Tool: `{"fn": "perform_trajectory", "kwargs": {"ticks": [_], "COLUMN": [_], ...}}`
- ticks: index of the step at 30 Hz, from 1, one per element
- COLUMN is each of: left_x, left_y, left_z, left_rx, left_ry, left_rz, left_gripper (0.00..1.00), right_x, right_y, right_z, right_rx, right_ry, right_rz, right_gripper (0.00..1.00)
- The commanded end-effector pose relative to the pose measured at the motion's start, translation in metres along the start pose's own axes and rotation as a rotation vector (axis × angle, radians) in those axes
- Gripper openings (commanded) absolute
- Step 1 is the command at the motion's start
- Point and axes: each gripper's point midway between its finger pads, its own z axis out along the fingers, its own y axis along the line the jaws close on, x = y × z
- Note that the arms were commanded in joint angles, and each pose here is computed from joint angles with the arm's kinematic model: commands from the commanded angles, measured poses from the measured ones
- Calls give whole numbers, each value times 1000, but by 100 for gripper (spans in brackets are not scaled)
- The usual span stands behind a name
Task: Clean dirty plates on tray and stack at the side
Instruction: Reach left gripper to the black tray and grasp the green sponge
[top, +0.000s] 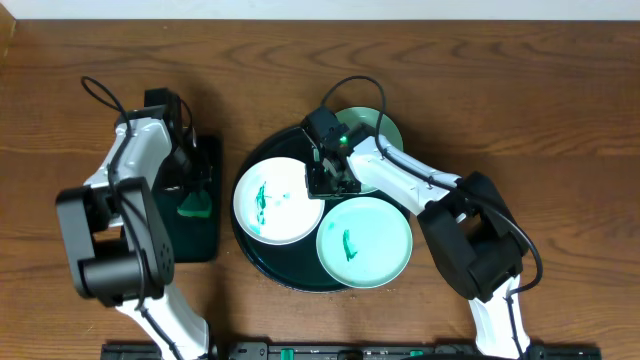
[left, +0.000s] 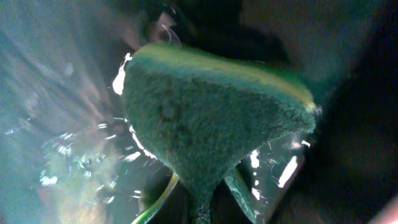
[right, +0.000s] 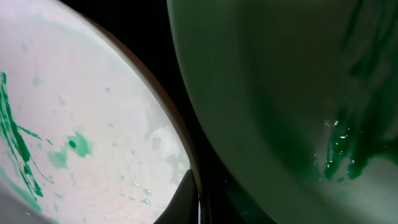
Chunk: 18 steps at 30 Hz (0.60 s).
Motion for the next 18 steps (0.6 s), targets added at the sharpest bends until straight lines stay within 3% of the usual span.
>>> {"fn": "perform_trajectory", "kwargs": {"ticks": [1, 8, 12, 18], "left_x": [-3, 13, 20, 33], "left_y": [-7, -27, -54, -91], "left_z": [-50, -105, -104, -81], "left_rx": [58, 182, 278, 289], "left_ry": [-119, -220, -191, -124], "left_rz": [-13, -22, -3, 28], "left_gripper": [7, 7, 7, 7], "right_x": [1, 1, 0, 0], "right_y": [-1, -1, -2, -2], "right_z": [14, 13, 13, 13], "right_rx": [-4, -19, -22, -22], "right_ry": [25, 34, 35, 35], "right_rz": [0, 8, 11, 11], "right_gripper": [1, 1, 1, 1]}}
